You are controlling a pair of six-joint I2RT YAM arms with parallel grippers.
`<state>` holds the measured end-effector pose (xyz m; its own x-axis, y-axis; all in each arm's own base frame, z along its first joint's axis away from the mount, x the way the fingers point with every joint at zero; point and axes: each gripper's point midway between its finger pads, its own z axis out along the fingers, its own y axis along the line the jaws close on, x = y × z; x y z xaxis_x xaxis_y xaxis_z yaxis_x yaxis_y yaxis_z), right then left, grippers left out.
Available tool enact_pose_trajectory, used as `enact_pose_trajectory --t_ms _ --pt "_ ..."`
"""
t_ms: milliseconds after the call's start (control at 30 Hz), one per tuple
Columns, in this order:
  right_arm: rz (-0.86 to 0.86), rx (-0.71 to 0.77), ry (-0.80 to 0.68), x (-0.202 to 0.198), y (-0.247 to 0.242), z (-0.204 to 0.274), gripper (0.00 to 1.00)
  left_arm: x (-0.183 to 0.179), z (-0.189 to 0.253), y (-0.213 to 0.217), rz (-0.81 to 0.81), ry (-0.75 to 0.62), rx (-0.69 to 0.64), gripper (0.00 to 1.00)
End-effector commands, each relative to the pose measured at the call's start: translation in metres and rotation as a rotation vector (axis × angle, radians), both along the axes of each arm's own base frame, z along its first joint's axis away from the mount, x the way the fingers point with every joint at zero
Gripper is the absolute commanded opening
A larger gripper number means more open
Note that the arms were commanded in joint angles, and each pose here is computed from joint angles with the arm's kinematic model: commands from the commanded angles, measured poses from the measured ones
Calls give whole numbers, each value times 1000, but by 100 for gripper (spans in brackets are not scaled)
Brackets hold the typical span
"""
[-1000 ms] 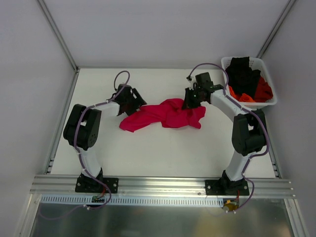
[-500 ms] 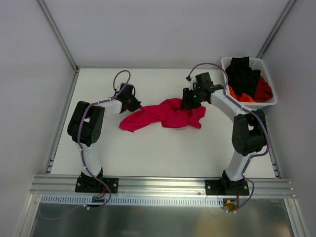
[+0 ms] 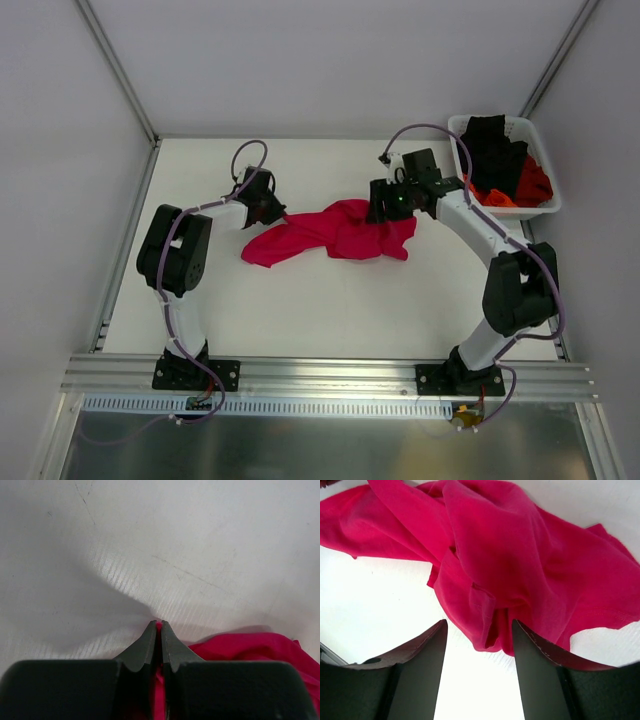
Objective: Fold and stack the t-shirts
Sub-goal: Flatten the tshirt out
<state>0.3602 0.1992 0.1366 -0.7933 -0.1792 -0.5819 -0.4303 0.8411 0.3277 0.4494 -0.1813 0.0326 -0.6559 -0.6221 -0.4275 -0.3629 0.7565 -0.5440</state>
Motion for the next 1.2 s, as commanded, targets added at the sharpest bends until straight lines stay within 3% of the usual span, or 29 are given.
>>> enact_pose_trajectory --t_ms 0,400,533,667,733,800,933,1100,1167 --pt "30 -9 -27 -1 4 -1 57 8 31 0 -9 -76 22 0" --pt "47 -58 -24 20 10 -17 47 6 29 3 -19 -78 38 0" --pt "33 -66 -42 28 11 -12 32 8 32 3 -24 -86 41 0" --pt "34 -57 -72 29 12 -1 31 8 34 3 -31 -92 44 0" --pt "29 -59 -82 31 10 1 19 8 34 3 -32 -92 43 0" --pt "29 -63 -72 30 10 -1 0 8 34 2 -32 -92 38 0" --pt "31 -50 -63 24 11 2 0 8 38 2 -43 -101 38 0" --pt "-5 -26 -188 24 4 69 0 11 90 36 -16 -172 50 0" --pt "-34 13 -341 28 0 135 0 18 128 57 -19 -242 120 0"
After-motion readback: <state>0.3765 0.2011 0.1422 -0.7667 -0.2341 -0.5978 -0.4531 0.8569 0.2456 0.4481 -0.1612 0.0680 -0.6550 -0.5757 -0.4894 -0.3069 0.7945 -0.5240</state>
